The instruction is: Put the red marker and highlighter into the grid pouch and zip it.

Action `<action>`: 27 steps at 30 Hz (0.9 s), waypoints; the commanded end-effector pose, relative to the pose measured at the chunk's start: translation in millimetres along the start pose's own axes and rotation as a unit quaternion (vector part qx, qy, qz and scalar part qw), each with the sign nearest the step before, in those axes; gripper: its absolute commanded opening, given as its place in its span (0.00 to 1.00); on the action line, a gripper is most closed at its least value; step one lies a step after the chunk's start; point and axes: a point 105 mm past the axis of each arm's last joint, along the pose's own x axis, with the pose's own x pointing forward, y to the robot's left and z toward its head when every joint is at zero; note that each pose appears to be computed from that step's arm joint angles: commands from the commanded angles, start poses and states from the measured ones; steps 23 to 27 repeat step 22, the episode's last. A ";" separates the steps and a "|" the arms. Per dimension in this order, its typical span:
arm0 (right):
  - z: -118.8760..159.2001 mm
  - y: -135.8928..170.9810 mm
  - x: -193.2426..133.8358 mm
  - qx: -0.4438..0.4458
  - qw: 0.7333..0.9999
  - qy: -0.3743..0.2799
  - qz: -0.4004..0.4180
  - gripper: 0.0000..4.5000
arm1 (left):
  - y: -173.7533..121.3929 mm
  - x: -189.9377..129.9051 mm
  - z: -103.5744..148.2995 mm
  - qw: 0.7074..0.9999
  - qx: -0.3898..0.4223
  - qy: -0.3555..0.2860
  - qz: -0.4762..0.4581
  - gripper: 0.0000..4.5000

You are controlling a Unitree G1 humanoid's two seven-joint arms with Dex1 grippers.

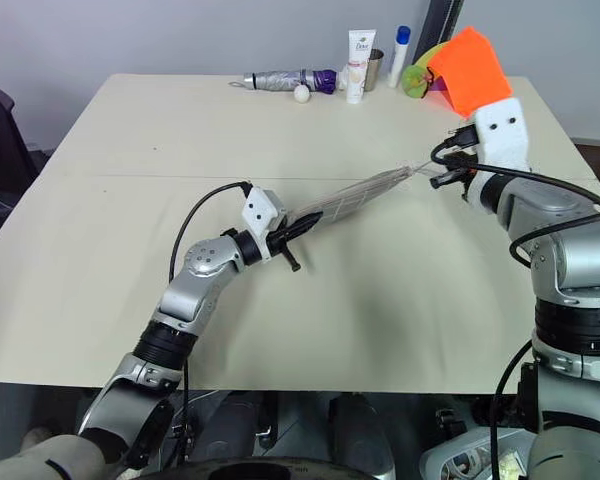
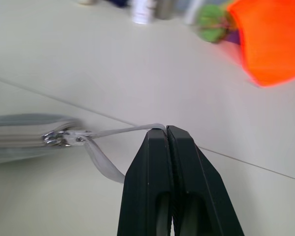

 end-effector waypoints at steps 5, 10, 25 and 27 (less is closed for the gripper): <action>-2.8 18.0 -17.3 -0.044 0.995 0.005 0.086 0.43 | -1.3 -14.7 4.1 1.000 -0.022 -0.007 -0.013 0.33; -27.1 32.5 -45.2 -0.080 0.981 0.044 0.172 0.86 | 8.4 -41.5 2.0 0.999 -0.039 0.014 0.001 0.88; -44.4 19.0 -54.0 -0.081 0.979 0.042 0.185 0.86 | 62.8 -137.9 -18.2 0.983 -0.057 0.111 0.131 0.98; -44.4 19.0 -54.0 -0.081 0.979 0.042 0.185 0.86 | 62.8 -137.9 -18.2 0.983 -0.057 0.111 0.131 0.98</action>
